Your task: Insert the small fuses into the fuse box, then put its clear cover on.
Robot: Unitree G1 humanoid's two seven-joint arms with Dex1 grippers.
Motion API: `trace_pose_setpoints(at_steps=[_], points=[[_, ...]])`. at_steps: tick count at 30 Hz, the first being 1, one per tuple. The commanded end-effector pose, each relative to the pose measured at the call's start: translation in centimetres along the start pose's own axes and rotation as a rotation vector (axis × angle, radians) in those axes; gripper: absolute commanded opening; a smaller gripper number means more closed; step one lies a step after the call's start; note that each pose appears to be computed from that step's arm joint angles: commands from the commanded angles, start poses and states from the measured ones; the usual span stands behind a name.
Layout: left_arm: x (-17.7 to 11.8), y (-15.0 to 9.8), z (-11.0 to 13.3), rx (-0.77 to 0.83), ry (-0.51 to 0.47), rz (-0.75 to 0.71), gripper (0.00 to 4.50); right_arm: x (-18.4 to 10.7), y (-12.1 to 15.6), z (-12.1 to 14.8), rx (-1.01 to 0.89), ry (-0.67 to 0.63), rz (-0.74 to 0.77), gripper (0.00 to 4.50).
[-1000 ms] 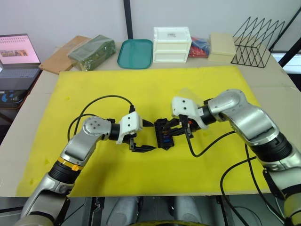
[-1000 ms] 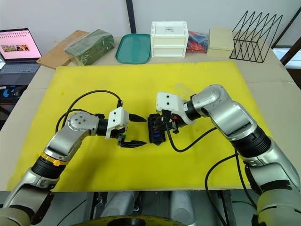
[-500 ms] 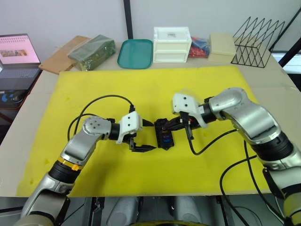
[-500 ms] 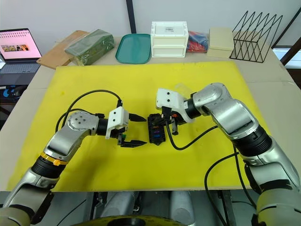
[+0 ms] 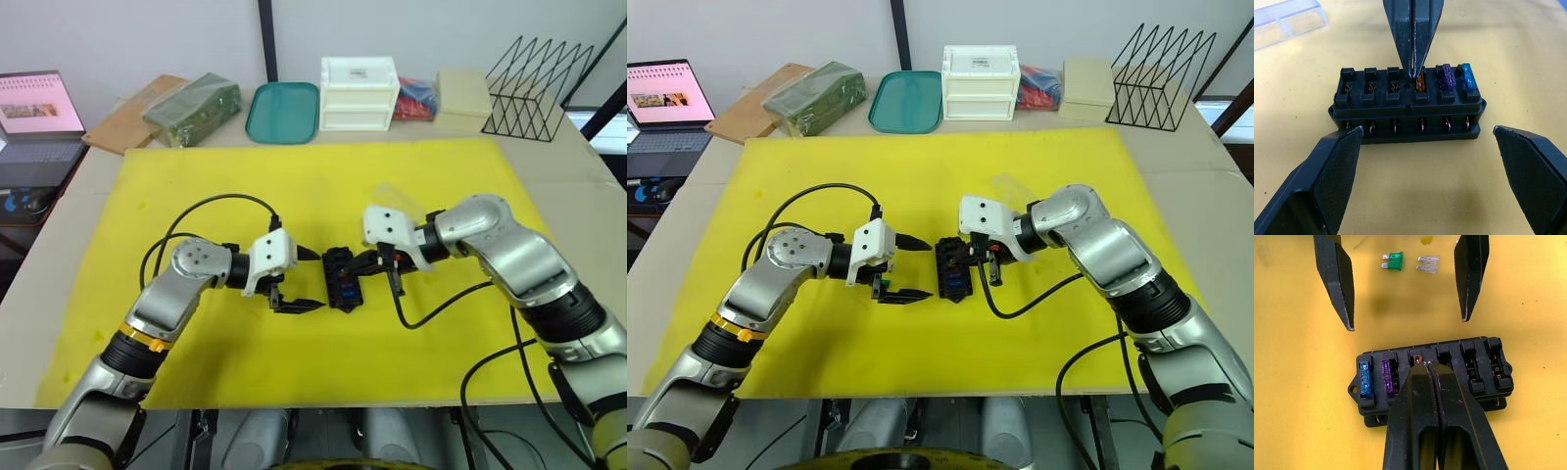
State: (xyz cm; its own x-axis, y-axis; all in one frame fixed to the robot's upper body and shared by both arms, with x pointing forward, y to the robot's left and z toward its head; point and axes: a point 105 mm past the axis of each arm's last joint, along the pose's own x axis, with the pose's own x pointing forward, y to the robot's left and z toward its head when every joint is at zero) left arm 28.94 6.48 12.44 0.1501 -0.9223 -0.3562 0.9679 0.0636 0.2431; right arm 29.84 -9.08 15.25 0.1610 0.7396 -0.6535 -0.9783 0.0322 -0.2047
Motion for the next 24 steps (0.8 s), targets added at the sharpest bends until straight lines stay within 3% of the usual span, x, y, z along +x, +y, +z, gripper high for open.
trace_pose_setpoints(at_steps=[1,9,14,17,24], points=[[-0.5,0.2,1.2,0.041,-0.020,0.014,4.50,0.1,0.2,-1.7,0.055,0.057,0.009,0.01],[-3.2,-0.3,3.7,-0.002,-0.056,0.001,4.50,-2.9,-0.1,3.5,-0.021,-0.115,-0.025,0.01],[-7.7,-0.4,4.1,-0.047,0.004,0.076,4.50,-5.6,0.2,3.1,-0.035,-0.106,-0.053,0.01],[-10.3,-0.6,3.8,-0.085,0.045,0.130,4.50,-7.1,0.2,2.1,-0.017,-0.084,-0.082,0.87],[-17.3,-0.4,1.9,-0.182,0.155,0.298,4.50,-11.9,-0.5,-2.4,0.079,0.037,-0.195,3.40]])
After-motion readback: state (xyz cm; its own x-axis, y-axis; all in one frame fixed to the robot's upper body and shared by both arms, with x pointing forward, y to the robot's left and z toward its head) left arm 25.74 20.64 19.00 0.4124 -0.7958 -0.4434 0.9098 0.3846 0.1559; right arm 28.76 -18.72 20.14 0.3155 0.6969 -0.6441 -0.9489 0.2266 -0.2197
